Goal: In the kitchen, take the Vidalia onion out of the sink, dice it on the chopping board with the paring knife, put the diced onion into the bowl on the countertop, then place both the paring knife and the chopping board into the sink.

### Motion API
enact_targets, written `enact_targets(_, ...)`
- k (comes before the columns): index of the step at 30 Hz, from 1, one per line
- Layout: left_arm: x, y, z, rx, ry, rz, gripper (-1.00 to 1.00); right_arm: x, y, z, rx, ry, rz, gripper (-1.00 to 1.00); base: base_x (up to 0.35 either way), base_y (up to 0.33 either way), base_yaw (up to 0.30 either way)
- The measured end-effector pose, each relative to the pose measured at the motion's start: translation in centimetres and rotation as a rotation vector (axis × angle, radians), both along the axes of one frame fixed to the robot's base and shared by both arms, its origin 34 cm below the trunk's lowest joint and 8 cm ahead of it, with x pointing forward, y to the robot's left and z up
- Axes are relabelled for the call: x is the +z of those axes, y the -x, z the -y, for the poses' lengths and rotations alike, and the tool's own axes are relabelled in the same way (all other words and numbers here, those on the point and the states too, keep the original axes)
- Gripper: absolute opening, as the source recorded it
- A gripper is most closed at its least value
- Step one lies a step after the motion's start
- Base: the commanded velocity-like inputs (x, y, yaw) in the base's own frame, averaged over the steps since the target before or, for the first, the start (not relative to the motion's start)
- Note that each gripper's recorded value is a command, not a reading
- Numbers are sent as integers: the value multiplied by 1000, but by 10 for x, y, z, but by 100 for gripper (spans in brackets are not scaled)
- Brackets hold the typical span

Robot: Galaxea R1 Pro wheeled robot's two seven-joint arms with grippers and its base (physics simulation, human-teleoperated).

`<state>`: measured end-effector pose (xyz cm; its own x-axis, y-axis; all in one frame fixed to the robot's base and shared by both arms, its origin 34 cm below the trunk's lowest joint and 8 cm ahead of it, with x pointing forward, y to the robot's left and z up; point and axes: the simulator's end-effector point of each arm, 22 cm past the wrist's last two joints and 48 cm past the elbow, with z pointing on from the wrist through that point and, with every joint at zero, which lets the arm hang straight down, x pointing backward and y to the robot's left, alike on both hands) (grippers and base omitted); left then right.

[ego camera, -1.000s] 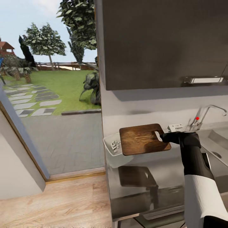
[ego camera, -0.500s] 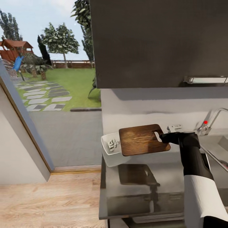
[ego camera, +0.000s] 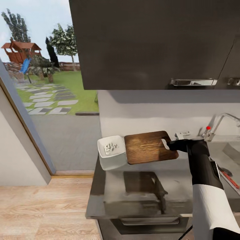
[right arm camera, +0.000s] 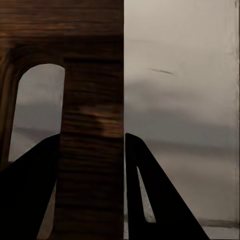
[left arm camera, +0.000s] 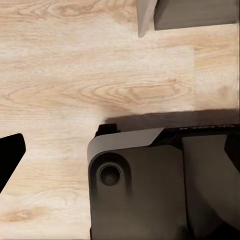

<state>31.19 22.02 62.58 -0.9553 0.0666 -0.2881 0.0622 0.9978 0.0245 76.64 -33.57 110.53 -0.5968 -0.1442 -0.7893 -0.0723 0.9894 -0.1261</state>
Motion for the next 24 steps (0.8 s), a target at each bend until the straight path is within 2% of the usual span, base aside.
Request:
enact_targets(11,0,0,0,0,0,0,100,-1,0,3,-7,2,-3,-100,-148,-316,0)
enact_targets(14,0,0,-1,0,-1,0,100,-10,1,11,-36,15,-20,-100,-136,-318,0)
enact_targets(16,0,0,-1,0,-1,0,100,-19,6,34,-106,30,-35,-100,-126,-319,0)
enact_targets(18,0,0,-1,0,-1,0,100,-25,13,59,-188,8,-39,-100,-120,-320,0)
enact_targets(19,0,0,-1,0,-1,0,100,-29,19,78,-250,-8,-41,-100,-118,-320,0)
enact_targets(20,0,0,-1,0,-1,0,100,-33,25,94,-293,10,-49,-100,-117,-320,0)
enact_targets(22,0,0,-1,0,-1,-1,100,-45,33,108,-357,-17,-66,-100,-115,-320,0)
enact_targets(24,0,0,-1,0,-1,-2,100,-63,50,139,-459,18,-104,-100,-108,-321,0)
